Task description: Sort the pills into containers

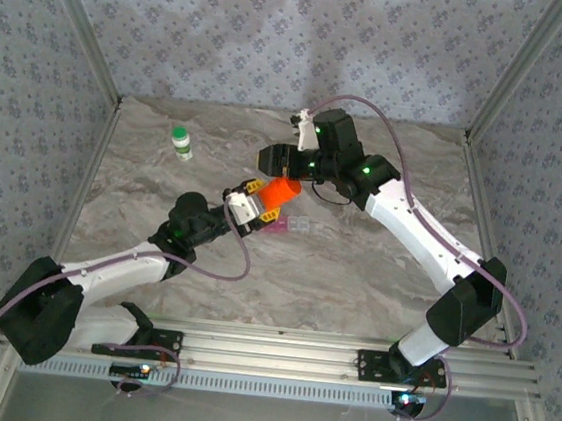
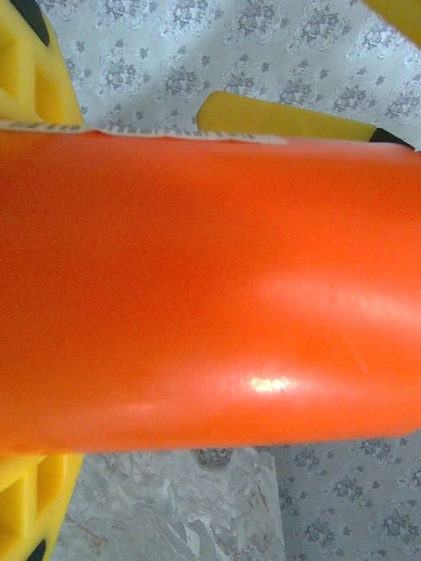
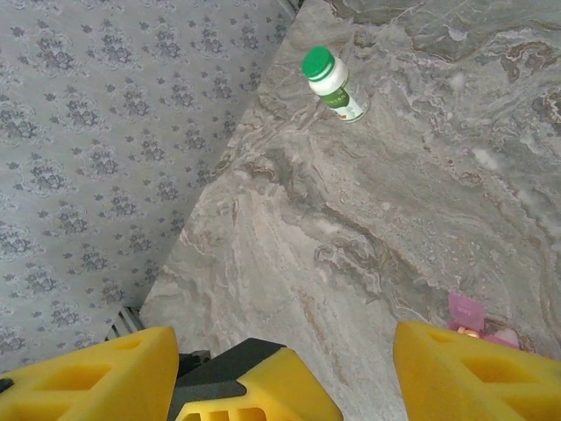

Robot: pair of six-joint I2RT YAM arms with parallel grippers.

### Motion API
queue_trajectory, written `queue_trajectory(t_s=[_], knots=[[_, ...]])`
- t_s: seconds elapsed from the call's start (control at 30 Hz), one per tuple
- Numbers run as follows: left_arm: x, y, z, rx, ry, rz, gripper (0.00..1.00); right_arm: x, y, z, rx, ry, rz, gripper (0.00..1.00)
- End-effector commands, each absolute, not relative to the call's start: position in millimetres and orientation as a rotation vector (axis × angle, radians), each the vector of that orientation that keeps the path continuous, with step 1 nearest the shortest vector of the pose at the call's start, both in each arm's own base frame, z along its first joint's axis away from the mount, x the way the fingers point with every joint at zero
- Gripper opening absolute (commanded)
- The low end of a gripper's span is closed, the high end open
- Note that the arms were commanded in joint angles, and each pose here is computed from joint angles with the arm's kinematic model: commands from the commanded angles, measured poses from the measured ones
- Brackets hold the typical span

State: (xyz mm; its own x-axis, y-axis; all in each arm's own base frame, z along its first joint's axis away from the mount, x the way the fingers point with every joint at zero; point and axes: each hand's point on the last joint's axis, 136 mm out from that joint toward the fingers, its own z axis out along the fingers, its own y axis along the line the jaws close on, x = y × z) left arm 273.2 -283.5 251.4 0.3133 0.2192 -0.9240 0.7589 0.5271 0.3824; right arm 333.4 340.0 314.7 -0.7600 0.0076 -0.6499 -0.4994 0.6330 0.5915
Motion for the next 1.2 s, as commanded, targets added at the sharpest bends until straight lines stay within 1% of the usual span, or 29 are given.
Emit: queue_trajectory(t_s=[0.0, 0.13, 0.4, 0.6, 0.7, 0.8, 0.9, 1.07, 1.17], knots=[[269, -290, 289, 0.970, 1.112, -0.471, 0.00, 339, 330, 324, -0.359, 2.208, 1.029, 0.68], [271, -291, 285, 0.973, 1.119, -0.471, 0.00, 351, 320, 328, -0.321, 2.201, 1.052, 0.68], [273, -291, 283, 0.963, 1.129, -0.478, 0.00, 355, 314, 342, -0.297, 2.166, 1.081, 0.68], [269, -289, 290, 0.955, 1.118, -0.484, 0.00, 360, 291, 364, -0.274, 2.131, 1.105, 0.69], [267, -287, 292, 0.951, 1.117, -0.487, 0.00, 366, 270, 375, -0.283, 2.088, 1.062, 0.69], [267, -285, 292, 0.943, 1.124, -0.497, 0.00, 365, 252, 388, -0.381, 2.017, 1.048, 0.69], [268, -281, 289, 0.933, 1.139, -0.513, 0.00, 361, 238, 400, -0.574, 1.907, 1.029, 0.68], [271, -273, 284, 0.930, 1.154, -0.552, 0.00, 348, 223, 395, -0.940, 1.721, 0.888, 0.65], [270, -269, 281, 0.933, 1.154, -0.574, 0.00, 339, 222, 393, -1.118, 1.550, 0.866, 0.65]])
